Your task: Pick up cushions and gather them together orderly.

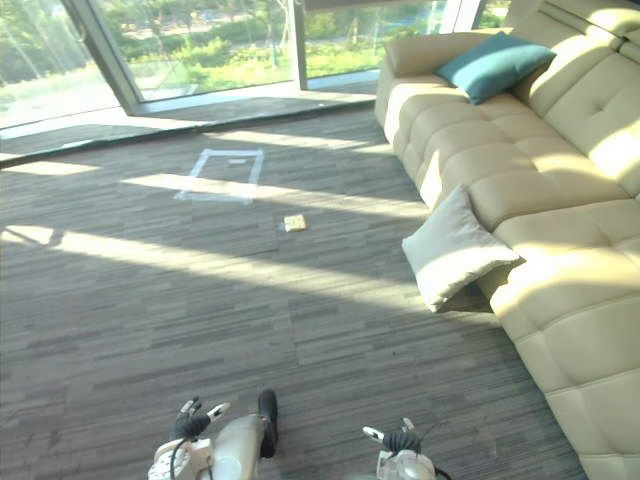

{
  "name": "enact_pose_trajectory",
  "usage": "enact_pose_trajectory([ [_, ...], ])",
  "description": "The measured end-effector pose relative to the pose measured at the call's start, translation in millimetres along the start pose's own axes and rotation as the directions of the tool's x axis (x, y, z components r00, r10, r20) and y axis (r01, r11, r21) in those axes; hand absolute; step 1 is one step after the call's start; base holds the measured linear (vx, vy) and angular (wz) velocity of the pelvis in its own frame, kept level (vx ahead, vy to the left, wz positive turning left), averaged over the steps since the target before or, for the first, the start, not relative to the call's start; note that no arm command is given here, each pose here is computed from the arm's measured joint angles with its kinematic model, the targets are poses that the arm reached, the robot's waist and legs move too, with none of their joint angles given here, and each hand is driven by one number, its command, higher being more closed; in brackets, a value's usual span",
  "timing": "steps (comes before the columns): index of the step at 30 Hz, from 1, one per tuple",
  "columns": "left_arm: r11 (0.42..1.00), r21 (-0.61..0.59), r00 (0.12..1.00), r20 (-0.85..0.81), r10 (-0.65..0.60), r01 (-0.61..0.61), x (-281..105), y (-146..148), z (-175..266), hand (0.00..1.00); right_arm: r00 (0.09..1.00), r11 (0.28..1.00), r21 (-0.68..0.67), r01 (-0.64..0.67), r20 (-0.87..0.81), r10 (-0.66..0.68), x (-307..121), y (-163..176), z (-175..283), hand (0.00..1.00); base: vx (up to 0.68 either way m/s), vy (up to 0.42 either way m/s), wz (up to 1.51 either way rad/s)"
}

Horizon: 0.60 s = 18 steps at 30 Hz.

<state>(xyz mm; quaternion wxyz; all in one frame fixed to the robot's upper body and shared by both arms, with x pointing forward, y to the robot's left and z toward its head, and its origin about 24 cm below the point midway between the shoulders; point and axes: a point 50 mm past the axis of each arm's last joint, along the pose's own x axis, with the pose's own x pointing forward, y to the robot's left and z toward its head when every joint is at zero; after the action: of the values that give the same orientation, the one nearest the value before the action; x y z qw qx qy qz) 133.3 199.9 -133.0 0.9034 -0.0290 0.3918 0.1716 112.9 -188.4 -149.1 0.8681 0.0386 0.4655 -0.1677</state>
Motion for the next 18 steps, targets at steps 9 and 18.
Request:
enact_pose_trajectory([
  [9,0.999,0.041,0.998,-0.058,0.027,-0.025,0.3,9.1,-9.2,0.0,0.998,1.0,0.022,-0.023,0.056,0.022,-4.4,5.5,5.9,0.0,0.53,0.241,-0.45],
  [18,0.998,0.067,0.99,-0.142,-0.006,0.016,-2.7,-0.2,-27.6,0.0,0.995,1.0,-0.02,-0.003,0.103,0.005,5.5,-7.0,28.5,0.0,0.63,-0.016,-0.18],
])
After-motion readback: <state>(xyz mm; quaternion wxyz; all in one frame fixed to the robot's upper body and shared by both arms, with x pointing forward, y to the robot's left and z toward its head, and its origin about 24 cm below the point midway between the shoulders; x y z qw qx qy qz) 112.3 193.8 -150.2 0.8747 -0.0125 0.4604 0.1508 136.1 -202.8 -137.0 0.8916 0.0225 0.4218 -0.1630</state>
